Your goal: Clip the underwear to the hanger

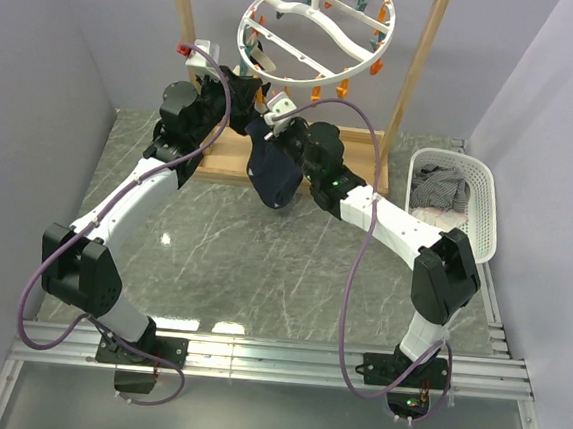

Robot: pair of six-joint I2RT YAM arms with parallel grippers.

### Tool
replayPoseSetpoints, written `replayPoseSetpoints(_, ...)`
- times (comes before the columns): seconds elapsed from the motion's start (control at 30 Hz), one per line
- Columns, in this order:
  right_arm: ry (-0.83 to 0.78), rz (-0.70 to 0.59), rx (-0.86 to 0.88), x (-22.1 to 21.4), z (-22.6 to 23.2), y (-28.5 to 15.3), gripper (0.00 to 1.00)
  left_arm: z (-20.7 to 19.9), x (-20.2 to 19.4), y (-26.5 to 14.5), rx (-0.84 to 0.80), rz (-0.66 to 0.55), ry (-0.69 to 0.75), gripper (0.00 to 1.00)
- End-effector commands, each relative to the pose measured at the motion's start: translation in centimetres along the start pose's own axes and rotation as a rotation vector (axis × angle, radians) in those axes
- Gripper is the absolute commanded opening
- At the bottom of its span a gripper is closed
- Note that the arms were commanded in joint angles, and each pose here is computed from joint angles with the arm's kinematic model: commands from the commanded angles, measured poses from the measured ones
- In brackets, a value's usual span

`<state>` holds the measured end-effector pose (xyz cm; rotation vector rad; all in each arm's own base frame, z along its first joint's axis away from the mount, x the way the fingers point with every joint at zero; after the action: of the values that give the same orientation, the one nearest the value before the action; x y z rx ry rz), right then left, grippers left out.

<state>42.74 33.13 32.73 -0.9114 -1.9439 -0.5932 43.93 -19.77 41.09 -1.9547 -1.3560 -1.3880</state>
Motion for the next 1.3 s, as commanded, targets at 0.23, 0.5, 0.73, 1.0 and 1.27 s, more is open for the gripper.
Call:
replayPoseSetpoints(0.23,0.021,-0.109,-0.032,4.9,-2.6,-0.5,0.0,0.5,-0.1,-0.5,0.012,0.015,0.015,0.0)
replayPoseSetpoints(0.5,0.013,-0.107,-0.017,4.5,-2.1,-1.0,0.0,0.6,-0.1,-0.4,0.016,0.016,0.021,0.0)
replayPoseSetpoints(0.73,0.002,-0.096,-0.008,4.0,-1.8,-1.1,0.0,0.3,0.3,-0.1,0.009,0.009,0.014,0.0)
replayPoseSetpoints(1.0,-0.003,-0.086,-0.01,3.3,-1.6,-1.3,0.0,0.5,0.3,-0.1,0.016,0.009,0.023,0.0)
replayPoseSetpoints(1.27,-0.009,-0.102,-0.001,4.1,-1.6,-1.6,0.0,0.6,0.2,0.1,0.02,0.007,0.026,0.0)
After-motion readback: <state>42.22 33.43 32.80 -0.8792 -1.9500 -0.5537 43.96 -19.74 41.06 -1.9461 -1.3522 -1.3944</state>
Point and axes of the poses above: each gripper's point midway between its finger pads, its own y axis out along the fingers, its own z axis along the line the jaws close on, x = y × z, the point moved 3 cm from there along -y, back along the fingers, and after that the axes turned 5 degrees about -y, right-handed, at the moved point
